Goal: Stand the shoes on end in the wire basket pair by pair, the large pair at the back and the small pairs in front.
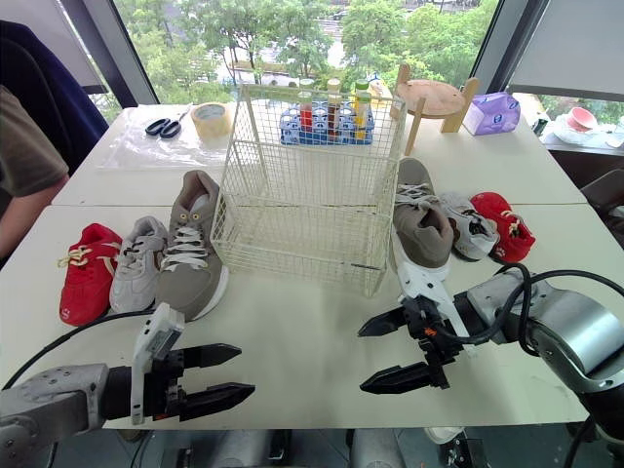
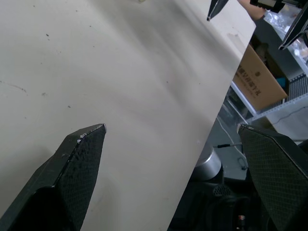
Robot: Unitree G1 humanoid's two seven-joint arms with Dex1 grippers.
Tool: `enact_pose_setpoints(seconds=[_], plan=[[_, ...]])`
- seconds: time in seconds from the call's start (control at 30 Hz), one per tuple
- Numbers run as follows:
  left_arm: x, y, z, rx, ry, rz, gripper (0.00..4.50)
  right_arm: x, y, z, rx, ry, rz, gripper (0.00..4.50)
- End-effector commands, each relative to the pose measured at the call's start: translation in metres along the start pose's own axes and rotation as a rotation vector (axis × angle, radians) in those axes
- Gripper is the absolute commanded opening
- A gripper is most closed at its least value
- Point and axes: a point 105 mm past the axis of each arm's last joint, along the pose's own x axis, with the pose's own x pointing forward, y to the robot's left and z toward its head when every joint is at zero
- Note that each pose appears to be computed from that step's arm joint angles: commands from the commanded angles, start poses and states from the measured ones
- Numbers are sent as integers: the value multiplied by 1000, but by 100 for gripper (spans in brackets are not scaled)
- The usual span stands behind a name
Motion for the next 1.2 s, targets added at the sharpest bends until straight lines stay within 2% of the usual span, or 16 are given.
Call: enact_pose_setpoints(seconds=[0.03, 0.57, 0.67, 0.73, 0.83, 1.0, 1.07, 1.2], plan=[[0, -6, 3, -1, -12, -25, 450, 3, 3, 6, -42, -7, 13, 446], [2, -3, 19, 4, -92, -2, 450, 2, -8, 16, -47, -46, -2, 446], [2, 4, 20, 27, -74, 30, 450, -8, -8, 21, -30, -30, -10, 446], [-2, 10, 26, 57, -80, 50, 450, -22, -3, 41, -4, -84, 16, 446], [-20, 14, 73, 135, -182, 39, 450, -51, 10, 92, -131, -153, 12, 446], [-25, -13, 106, 282, -138, -76, 450, -74, 20, 155, -267, -263, 56, 446], [-22, -29, 103, 297, -110, -146, 450, -64, 7, 158, -343, -171, -3, 446], [-20, -35, 97, 321, -62, -146, 450, -36, -31, 134, -445, 114, -105, 446]])
